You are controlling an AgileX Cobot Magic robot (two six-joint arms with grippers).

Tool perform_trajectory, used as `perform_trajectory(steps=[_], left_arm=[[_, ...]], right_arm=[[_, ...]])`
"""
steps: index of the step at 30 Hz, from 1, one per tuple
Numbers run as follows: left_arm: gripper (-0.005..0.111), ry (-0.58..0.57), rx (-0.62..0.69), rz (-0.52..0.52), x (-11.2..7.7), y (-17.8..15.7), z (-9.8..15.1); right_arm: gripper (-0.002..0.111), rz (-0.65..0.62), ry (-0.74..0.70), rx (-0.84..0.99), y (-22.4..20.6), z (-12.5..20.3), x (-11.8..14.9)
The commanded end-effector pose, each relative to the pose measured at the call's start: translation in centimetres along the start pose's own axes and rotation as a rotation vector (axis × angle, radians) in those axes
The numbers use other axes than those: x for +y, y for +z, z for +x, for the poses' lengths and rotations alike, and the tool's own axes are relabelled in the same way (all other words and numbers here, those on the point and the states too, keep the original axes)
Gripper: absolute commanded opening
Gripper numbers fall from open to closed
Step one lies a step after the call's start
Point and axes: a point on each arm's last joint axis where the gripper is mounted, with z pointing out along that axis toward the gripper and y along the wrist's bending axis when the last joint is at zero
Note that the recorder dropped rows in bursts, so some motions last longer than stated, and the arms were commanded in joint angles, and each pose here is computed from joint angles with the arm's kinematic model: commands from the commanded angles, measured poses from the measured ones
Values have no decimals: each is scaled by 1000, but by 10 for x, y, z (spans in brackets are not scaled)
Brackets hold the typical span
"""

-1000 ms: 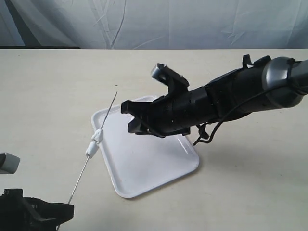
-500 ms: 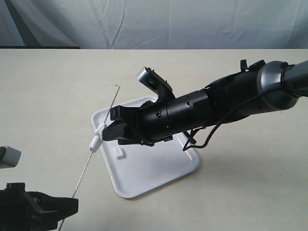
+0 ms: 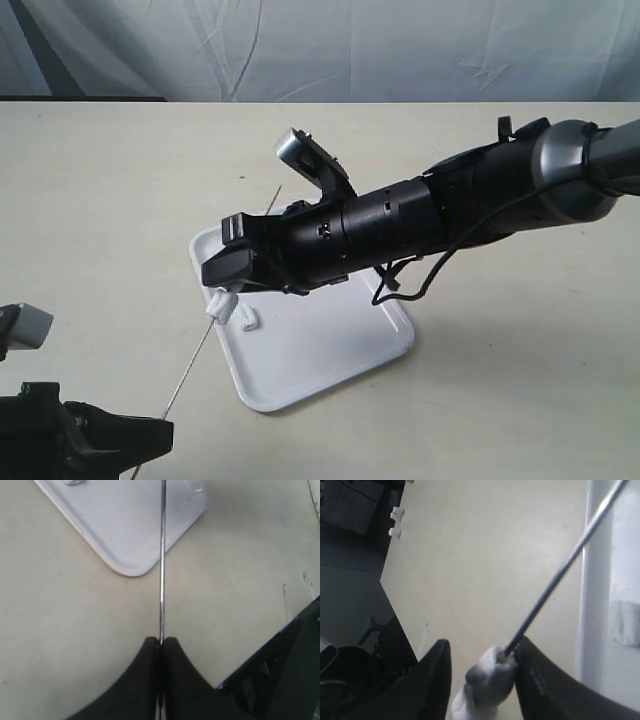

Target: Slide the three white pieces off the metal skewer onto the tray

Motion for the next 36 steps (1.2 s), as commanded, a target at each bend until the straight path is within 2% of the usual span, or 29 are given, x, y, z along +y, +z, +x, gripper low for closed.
perform_trajectory(steps=[1,10,14,16,27,36], left_arm=[[0,11,2,-8,0,0,-1],[0,12,-18,-43,3,0,-3],[0,12,-16,-39,3,0,-2],[0,12,-17,-41,3,0,-3],[0,43,9,-37,3,0,0],[0,29,36,-69,11,1,11]], right_arm=[[39,-25,-26,-11,-1,-4,7],[38,-34,-26,-7,-1,-4,8],[18,-34,-26,-7,-1,-4,8],[14,-34,-26,-7,-1,-4,8],[14,17,-28,-36,-3,-8,5],[14,36,-42,-114,-14,-30,5]])
